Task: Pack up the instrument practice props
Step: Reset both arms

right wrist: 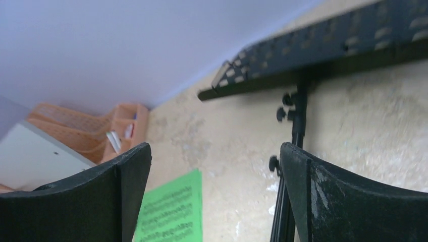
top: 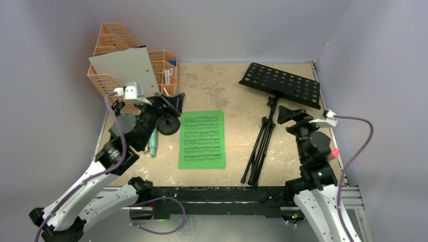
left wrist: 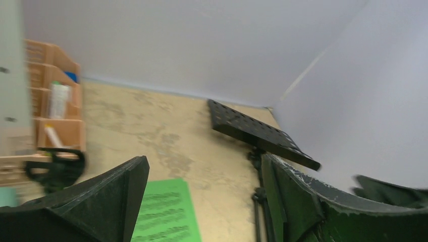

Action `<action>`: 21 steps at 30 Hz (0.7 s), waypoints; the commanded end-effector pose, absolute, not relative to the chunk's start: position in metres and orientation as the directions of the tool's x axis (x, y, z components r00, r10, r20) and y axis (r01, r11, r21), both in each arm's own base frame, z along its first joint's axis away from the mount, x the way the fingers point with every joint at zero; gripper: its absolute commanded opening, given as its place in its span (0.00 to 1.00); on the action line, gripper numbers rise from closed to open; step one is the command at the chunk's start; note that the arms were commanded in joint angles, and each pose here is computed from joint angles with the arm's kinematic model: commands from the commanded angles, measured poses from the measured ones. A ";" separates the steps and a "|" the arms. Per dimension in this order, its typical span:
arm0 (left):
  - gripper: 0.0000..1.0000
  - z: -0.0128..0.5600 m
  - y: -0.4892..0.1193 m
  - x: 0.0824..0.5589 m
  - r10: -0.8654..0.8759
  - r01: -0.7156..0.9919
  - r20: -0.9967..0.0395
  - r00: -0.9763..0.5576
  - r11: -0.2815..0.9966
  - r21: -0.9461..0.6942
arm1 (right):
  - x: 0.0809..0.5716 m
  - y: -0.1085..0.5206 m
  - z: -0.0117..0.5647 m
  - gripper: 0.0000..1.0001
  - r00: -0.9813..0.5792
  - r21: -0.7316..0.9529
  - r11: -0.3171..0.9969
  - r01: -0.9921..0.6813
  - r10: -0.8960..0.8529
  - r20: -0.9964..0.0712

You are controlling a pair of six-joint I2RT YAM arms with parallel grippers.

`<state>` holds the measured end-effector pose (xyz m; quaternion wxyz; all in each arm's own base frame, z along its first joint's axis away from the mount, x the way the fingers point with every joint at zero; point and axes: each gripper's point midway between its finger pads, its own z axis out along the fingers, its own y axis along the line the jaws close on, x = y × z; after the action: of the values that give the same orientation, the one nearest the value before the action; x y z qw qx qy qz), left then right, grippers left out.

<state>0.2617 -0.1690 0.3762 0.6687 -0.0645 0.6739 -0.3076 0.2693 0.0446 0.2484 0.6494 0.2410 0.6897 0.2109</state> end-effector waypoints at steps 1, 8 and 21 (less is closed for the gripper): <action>0.86 0.385 -0.103 0.249 -0.312 0.143 -0.950 0.000 0.940 -0.309 | 0.239 0.018 0.299 0.99 0.078 0.519 0.851 0.079 0.514 -0.854; 0.90 0.410 -0.047 0.217 -0.234 0.061 -0.961 0.150 0.972 -0.227 | 0.206 -0.011 0.363 0.99 0.213 0.396 0.911 0.112 0.367 -0.905; 0.94 0.392 -0.005 0.193 -0.211 -0.027 -0.936 0.282 0.973 -0.227 | 0.179 -0.033 0.380 0.99 0.384 0.352 0.926 0.137 0.278 -0.880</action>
<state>0.1983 -0.0220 0.3868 0.7767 -0.0796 0.6193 -0.0828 0.1850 -0.0239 0.3766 0.7917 0.1861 0.5783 0.0641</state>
